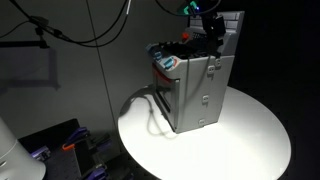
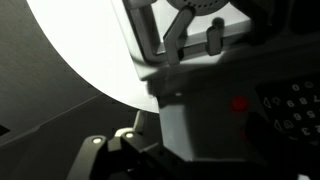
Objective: Push the top orange button on the right side of the stoves button display
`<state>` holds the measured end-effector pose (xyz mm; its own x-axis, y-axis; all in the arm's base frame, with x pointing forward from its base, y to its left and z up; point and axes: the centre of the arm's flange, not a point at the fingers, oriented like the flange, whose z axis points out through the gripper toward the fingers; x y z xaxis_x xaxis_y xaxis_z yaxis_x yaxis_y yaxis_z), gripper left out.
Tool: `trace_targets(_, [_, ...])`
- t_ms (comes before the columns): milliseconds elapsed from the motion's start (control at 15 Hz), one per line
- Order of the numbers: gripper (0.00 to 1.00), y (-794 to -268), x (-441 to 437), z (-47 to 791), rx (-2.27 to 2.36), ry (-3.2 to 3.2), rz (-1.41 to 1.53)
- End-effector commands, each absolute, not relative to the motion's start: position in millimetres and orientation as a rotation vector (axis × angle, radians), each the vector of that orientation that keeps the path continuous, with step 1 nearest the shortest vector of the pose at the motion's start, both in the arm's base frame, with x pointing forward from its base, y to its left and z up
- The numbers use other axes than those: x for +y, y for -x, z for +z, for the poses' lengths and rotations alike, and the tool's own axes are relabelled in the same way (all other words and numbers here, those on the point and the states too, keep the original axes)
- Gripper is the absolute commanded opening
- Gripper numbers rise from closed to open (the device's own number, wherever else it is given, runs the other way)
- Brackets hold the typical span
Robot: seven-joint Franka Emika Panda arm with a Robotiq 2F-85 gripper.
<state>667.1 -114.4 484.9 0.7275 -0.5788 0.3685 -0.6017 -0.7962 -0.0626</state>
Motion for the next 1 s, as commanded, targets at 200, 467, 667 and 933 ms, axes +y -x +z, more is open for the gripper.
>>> trace_targets(200, [1.00, -687, -121, 486, -1.006, -2.818, 0.631])
trace_targets(467, [1.00, -680, -119, 488, -0.995, -2.825, 0.622])
trace_targets(667, [1.00, -669, -117, 490, -0.977, -2.847, 0.582])
trace_targets(933, [1.00, -657, -117, 492, -0.944, -2.880, 0.518])
